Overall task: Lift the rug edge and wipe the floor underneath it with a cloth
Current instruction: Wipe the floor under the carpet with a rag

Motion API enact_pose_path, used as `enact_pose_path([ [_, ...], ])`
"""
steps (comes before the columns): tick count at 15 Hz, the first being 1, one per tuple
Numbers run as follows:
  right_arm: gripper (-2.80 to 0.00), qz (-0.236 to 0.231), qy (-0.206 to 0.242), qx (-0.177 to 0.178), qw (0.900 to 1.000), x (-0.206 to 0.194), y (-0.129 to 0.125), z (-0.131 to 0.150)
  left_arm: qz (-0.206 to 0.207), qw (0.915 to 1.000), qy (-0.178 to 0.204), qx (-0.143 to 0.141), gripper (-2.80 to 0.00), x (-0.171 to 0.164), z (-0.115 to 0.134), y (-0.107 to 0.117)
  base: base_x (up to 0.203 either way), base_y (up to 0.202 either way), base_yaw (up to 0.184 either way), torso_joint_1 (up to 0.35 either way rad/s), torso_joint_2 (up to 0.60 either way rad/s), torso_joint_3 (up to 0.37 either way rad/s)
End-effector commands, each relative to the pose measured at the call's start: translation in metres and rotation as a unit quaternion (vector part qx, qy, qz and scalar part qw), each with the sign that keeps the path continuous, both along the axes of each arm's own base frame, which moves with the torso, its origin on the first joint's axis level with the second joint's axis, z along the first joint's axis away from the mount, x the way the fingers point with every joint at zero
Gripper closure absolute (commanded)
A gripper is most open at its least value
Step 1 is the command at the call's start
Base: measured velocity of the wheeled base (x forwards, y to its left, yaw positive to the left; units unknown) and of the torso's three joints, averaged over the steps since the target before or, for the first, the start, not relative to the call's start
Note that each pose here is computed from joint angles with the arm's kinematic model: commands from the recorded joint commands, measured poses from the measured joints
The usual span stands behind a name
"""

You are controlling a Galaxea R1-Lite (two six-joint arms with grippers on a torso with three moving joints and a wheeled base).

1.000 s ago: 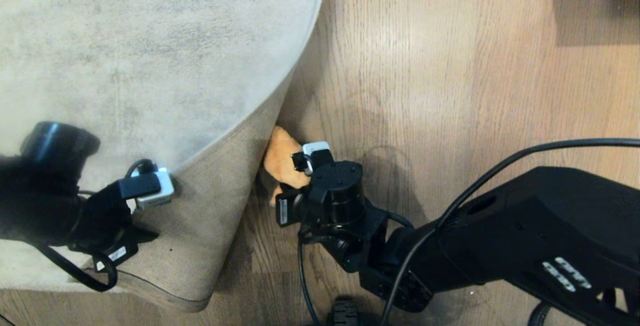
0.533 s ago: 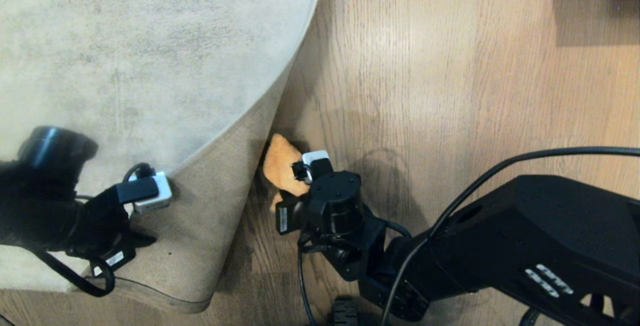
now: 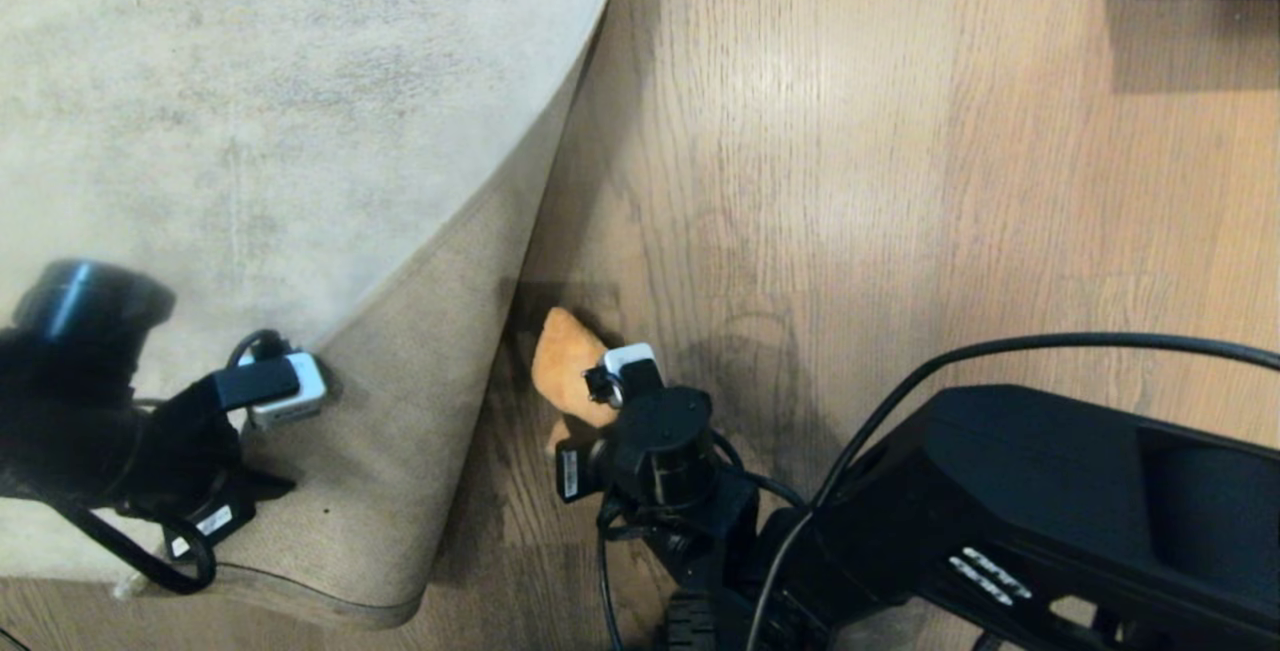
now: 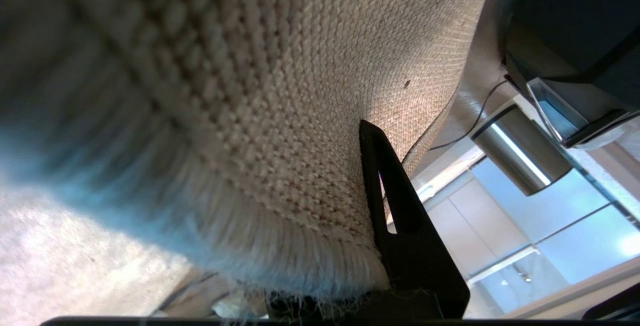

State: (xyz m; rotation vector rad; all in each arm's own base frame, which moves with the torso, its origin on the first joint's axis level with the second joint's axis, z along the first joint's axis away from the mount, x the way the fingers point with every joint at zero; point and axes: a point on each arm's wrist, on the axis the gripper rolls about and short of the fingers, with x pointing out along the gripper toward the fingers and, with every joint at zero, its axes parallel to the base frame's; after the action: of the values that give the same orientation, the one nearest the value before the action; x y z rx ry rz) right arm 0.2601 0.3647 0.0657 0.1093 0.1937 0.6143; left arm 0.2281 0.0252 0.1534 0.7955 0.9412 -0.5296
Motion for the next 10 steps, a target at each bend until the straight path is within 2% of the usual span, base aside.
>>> enact_pose_path([
  [1, 0.00, -0.009, 0.001, -0.001, 1.000, 0.011, 0.004, -0.013, 0.007, 1.0000, 0.006, 0.001, 0.00, -0.001, -0.003, 0.004, 0.000, 0.000, 0.000, 0.000, 0.00, 0.000],
  [6, 0.00, -0.054, -0.019, 0.023, 0.998, 0.057, -0.006, -0.006, 0.012, 0.9999, 0.013, -0.001, 0.00, -0.004, -0.006, 0.006, 0.000, 0.000, 0.000, 0.000, 0.00, 0.000],
  [10, 0.00, -0.090, -0.051, 0.056, 0.993, 0.090, -0.022, 0.028, 0.009, 0.9999, 0.012, 0.000, 0.00, -0.004, -0.005, 0.005, 0.000, 0.000, 0.000, 0.000, 0.00, 0.000],
])
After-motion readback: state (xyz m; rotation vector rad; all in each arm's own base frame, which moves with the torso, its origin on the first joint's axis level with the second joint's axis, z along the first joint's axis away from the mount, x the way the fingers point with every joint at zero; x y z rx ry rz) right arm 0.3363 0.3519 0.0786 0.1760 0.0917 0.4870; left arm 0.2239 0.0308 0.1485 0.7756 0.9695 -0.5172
